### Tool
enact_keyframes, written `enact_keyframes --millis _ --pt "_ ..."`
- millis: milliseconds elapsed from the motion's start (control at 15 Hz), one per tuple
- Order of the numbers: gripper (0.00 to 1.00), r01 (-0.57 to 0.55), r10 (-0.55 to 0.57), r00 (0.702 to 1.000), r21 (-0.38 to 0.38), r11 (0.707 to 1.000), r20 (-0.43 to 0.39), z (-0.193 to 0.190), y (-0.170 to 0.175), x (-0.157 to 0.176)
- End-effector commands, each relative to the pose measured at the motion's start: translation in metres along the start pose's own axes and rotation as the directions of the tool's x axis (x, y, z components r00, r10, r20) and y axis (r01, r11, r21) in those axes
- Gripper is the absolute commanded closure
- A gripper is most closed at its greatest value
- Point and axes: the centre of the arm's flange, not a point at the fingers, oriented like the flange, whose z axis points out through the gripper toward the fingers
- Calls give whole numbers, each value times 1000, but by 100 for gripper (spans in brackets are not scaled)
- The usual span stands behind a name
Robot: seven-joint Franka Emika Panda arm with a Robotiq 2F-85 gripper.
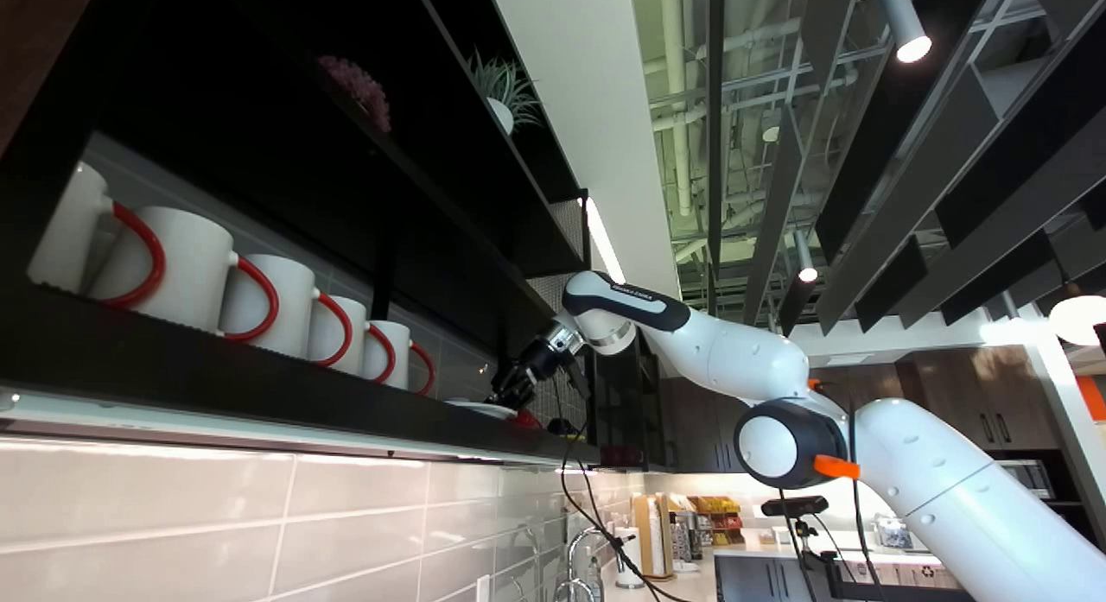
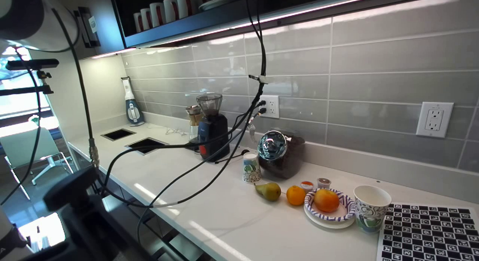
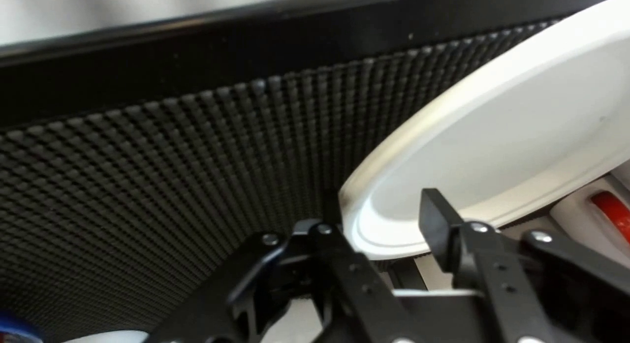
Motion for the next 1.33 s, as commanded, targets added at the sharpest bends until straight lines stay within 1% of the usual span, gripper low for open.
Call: enact_keyframes --millis 0,133,200,933,1000,1067,1200,1267 --pt "84 33 -34 999 -49 998 -12 -4 3 28" --pt "97 36 -37 999 -56 998 -16 -6 4 28" --pt "100 38 -39 999 -60 997 -17 -7 3 28" --pt "99 46 -48 998 -65 997 -32 -16 -3 29" --pt "97 47 -49 998 -65 997 -33 -16 -4 29" --pt "87 48 -51 998 -66 997 -34 -17 -4 29" --pt "81 51 -53 998 -68 996 -35 -17 -5 29" --pt "79 51 -54 998 -68 996 -34 -17 -5 29"
